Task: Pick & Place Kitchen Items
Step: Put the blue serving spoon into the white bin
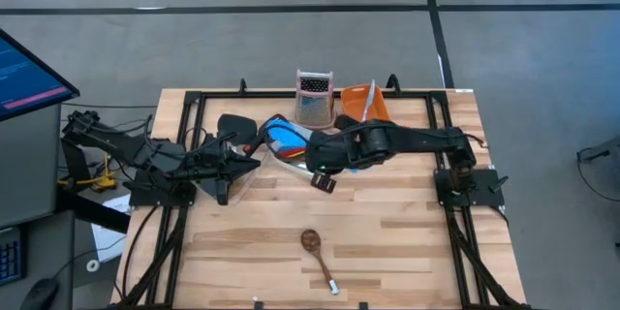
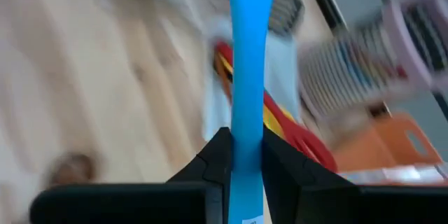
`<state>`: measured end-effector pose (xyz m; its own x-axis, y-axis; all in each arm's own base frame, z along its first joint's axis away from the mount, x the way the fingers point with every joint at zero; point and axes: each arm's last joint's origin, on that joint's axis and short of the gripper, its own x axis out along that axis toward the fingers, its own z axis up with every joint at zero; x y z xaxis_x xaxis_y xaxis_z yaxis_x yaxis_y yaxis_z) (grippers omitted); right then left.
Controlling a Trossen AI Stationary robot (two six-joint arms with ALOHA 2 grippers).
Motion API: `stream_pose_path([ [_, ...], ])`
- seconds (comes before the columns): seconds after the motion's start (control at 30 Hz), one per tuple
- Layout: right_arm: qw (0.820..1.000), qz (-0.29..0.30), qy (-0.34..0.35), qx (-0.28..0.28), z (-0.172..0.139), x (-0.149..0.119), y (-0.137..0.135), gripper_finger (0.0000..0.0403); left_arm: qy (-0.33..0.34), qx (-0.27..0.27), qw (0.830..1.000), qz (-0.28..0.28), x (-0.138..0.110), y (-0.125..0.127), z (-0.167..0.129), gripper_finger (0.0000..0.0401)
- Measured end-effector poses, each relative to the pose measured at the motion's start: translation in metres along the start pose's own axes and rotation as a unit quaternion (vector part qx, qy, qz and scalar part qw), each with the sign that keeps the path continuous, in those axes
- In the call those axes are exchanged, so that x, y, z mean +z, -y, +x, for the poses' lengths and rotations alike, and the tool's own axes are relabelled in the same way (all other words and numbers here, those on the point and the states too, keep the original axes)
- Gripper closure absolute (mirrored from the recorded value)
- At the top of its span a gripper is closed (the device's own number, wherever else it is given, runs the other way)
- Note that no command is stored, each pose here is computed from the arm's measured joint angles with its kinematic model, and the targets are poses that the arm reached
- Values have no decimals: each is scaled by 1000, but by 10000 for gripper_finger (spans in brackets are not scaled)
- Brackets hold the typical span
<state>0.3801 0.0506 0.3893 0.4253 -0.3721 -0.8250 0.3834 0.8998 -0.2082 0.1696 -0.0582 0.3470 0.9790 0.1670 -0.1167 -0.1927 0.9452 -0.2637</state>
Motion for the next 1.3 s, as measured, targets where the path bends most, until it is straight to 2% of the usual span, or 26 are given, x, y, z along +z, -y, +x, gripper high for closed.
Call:
stream_pose_path([
  [0.13, 994, -4, 95, 54, -19, 13, -16, 357, -1, 5, 1000, 1, -2, 2, 7, 398],
  [0.3, 981, -17, 166, 97, -33, 20, -33, 357, 11, 7, 1000, 24, -8, 11, 29, 380],
  [0.47, 981, -19, 170, 97, -34, 18, -42, 357, 49, -20, 998, 27, -6, 21, 43, 335],
  [0.7, 974, -10, 195, 113, -41, 18, -50, 357, 80, -26, 996, 38, 0, 23, 45, 269],
  [0.87, 970, -1, 211, 122, -43, 21, -52, 357, 96, -66, 993, 29, -2, 27, 58, 233],
  [0.97, 969, -1, 212, 123, -43, 21, -52, 357, 111, -66, 991, 22, -2, 28, 66, 216],
  [1.13, 969, 0, 213, 123, -43, 21, -52, 357, 118, -60, 991, 22, -1, 25, 69, 207],
  [1.3, 969, 1, 214, 123, -44, 22, -52, 357, 128, -61, 990, 18, 1, 25, 68, 239],
])
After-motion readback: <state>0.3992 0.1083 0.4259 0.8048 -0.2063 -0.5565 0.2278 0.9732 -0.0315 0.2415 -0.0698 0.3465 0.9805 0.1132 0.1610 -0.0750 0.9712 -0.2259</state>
